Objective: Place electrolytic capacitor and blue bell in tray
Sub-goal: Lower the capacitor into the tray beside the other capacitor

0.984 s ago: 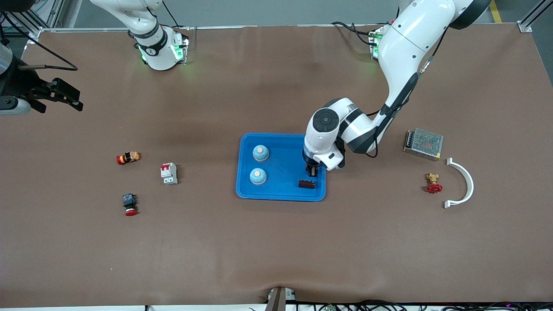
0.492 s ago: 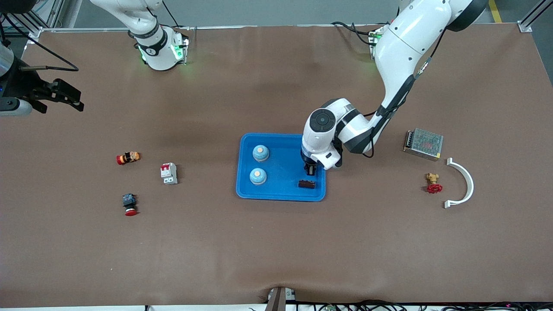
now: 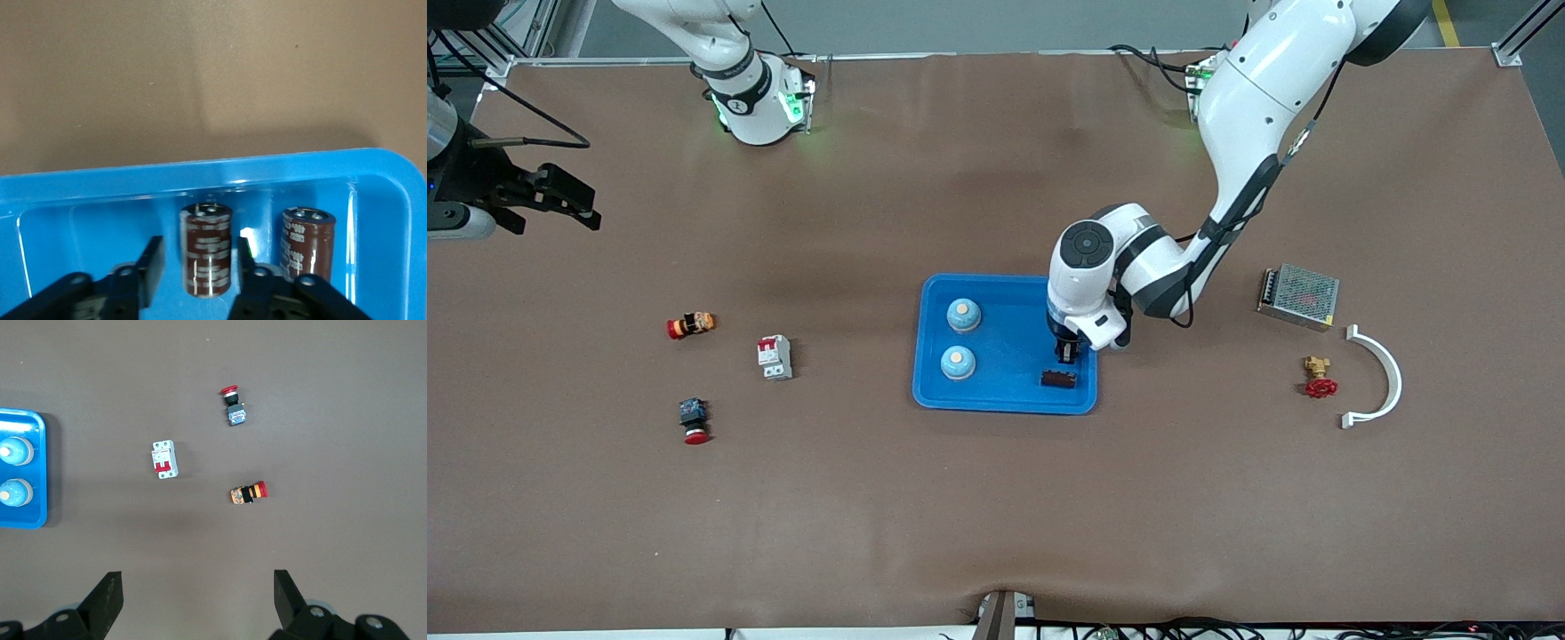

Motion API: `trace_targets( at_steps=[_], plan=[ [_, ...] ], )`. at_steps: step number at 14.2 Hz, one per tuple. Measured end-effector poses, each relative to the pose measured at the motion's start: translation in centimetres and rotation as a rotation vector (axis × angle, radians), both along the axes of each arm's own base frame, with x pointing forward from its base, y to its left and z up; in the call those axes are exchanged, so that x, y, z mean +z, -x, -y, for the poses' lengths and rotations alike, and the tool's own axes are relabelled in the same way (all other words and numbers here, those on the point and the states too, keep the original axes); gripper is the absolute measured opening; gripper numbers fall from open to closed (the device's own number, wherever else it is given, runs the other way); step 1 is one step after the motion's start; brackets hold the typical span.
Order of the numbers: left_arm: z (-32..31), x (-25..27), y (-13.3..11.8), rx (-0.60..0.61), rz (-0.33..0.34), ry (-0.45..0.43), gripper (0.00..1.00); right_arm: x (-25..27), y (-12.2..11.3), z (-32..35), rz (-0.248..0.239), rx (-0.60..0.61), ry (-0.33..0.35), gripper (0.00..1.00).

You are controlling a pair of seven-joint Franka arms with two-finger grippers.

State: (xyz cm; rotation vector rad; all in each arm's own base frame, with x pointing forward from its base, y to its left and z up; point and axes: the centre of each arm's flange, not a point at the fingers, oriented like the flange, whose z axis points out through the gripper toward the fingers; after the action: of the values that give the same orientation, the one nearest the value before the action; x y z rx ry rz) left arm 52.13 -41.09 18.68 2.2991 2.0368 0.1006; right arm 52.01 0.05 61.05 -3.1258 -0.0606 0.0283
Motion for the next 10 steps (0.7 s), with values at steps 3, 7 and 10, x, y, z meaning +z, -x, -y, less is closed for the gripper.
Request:
trace_targets(
  at_steps=[3,7,10],
  plan=[
    [0.1,0.2,-0.2,0.002,0.005,0.002,0.87,0.0,0.0,0.0,0.000,0.000,0.000,1.00],
    [-0.1,0.4,-0.4,0.012,-0.006,-0.021,1.00,0.0,0.0,0.0,-0.001,0.000,0.000,1.00],
    [-0.2,1.4,-0.7,0.019,-0.011,-0.046,1.00,0.0,0.0,0.0,0.001,0.000,0.000,1.00]
  ],
)
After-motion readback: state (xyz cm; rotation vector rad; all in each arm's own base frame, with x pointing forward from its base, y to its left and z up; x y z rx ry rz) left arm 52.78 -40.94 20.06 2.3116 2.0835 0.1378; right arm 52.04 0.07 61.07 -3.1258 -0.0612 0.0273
